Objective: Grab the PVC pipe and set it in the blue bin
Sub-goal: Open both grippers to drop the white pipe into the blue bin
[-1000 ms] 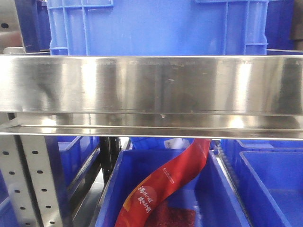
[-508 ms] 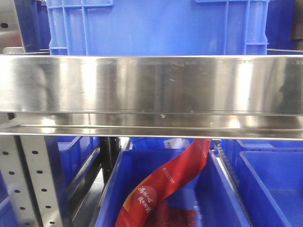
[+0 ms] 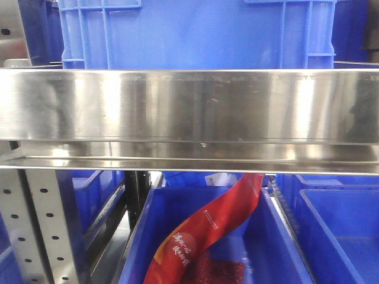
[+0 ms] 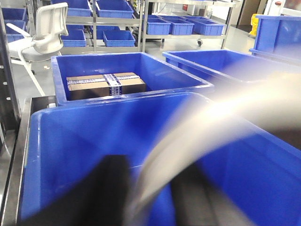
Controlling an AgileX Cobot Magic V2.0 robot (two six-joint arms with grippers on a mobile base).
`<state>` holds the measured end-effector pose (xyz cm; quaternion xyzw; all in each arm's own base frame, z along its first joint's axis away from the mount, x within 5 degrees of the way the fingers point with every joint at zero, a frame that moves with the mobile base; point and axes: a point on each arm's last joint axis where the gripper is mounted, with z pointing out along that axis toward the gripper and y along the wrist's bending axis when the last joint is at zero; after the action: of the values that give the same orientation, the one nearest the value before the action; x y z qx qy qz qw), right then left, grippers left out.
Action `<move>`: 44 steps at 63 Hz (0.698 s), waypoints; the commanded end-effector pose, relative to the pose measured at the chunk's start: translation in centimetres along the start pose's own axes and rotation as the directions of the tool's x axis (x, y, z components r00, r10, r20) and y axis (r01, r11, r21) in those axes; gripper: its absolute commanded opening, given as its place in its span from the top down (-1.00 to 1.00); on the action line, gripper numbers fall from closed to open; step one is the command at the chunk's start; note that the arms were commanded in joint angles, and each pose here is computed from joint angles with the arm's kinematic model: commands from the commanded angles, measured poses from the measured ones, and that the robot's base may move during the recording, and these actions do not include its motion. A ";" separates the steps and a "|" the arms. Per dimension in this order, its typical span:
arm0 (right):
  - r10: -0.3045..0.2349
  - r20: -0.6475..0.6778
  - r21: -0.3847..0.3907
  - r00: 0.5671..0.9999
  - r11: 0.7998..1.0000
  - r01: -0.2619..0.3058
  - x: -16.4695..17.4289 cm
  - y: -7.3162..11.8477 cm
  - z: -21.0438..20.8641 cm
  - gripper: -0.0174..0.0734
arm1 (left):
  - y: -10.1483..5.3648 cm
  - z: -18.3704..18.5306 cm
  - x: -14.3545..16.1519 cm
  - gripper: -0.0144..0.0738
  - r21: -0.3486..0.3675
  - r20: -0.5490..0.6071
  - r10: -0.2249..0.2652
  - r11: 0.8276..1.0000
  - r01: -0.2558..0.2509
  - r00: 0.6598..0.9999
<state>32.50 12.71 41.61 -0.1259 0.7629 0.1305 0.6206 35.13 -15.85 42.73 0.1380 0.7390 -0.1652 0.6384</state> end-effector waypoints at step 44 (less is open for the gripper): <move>-0.005 0.055 -0.002 0.998 1.000 0.005 -1.6 0.1 -1.8 0.89 | -0.4 -2.4 -1.9 0.73 0.012 0.010 0.002 1.000 -0.002 1.000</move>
<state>31.45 12.30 42.75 -0.1257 0.7564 0.1313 0.6283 33.68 -15.27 43.90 0.1431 0.7467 -0.1641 0.6285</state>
